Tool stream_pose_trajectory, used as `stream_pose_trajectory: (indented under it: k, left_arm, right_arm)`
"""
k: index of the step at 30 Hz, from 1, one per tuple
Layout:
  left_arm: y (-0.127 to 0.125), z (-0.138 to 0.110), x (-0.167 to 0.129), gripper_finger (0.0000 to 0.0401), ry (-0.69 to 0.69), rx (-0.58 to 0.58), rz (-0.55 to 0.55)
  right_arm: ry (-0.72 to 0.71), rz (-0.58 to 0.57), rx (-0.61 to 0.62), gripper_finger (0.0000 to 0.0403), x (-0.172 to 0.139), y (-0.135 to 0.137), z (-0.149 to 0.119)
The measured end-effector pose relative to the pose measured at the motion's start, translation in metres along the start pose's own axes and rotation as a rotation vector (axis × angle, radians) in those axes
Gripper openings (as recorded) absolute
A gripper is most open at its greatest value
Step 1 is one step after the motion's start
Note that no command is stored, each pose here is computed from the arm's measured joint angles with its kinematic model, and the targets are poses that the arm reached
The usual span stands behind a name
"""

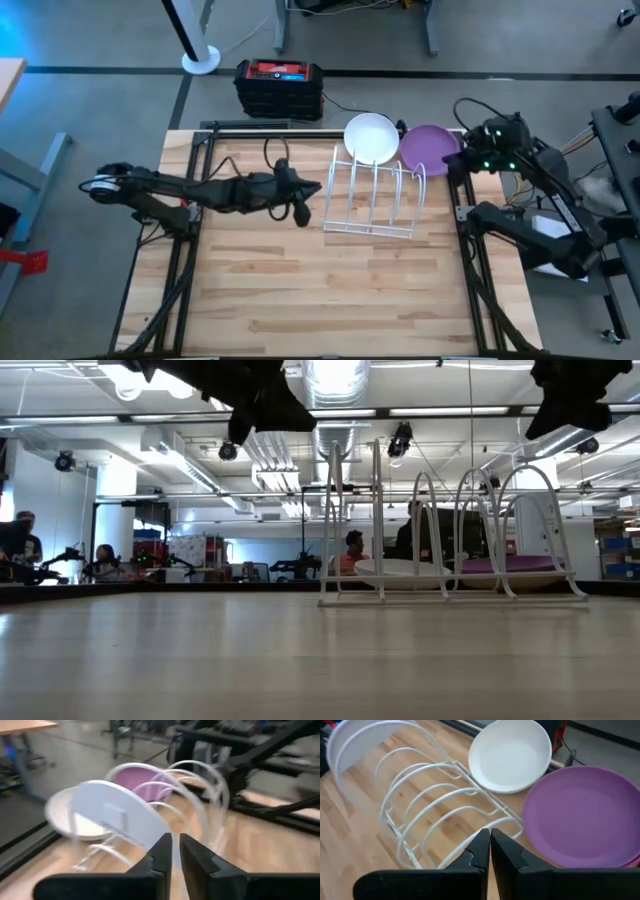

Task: Sort dishes
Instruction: Move the white dish rack to the left

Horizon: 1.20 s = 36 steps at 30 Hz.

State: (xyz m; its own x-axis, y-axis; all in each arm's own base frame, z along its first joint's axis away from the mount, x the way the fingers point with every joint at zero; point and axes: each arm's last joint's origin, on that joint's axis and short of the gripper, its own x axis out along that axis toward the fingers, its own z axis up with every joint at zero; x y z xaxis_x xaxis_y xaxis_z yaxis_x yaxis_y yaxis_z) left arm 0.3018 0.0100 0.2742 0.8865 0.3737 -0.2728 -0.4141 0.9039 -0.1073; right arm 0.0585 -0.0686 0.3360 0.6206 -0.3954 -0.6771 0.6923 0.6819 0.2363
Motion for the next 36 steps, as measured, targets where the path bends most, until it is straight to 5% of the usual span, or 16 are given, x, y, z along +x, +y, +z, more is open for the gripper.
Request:
stream_pose_trajectory:
  k: [7,14,23,28,36]
  left_arm:
    - [-0.008,0.030,0.004,0.0073,0.026,0.013,0.028]
    - [-0.010,0.031,0.008,0.0084,0.057,0.016,0.036]
    - [-0.012,0.017,0.021,0.0072,0.114,0.026,0.046]
    - [-0.014,0.017,0.020,0.0011,0.113,0.061,0.041]
    - [-0.017,0.023,0.012,0.0000,0.089,0.073,0.022]
  right_arm:
    - [0.018,0.006,0.025,0.0009,-0.005,0.001,-0.019]
    - [0.022,0.016,0.021,0.0009,-0.008,0.001,-0.036]
    - [0.077,0.056,0.060,0.0008,0.007,-0.004,-0.062]
    - [0.107,0.064,0.084,0.0008,0.026,-0.010,-0.075]
    - [0.043,0.189,0.131,0.0008,0.049,-0.013,-0.076]
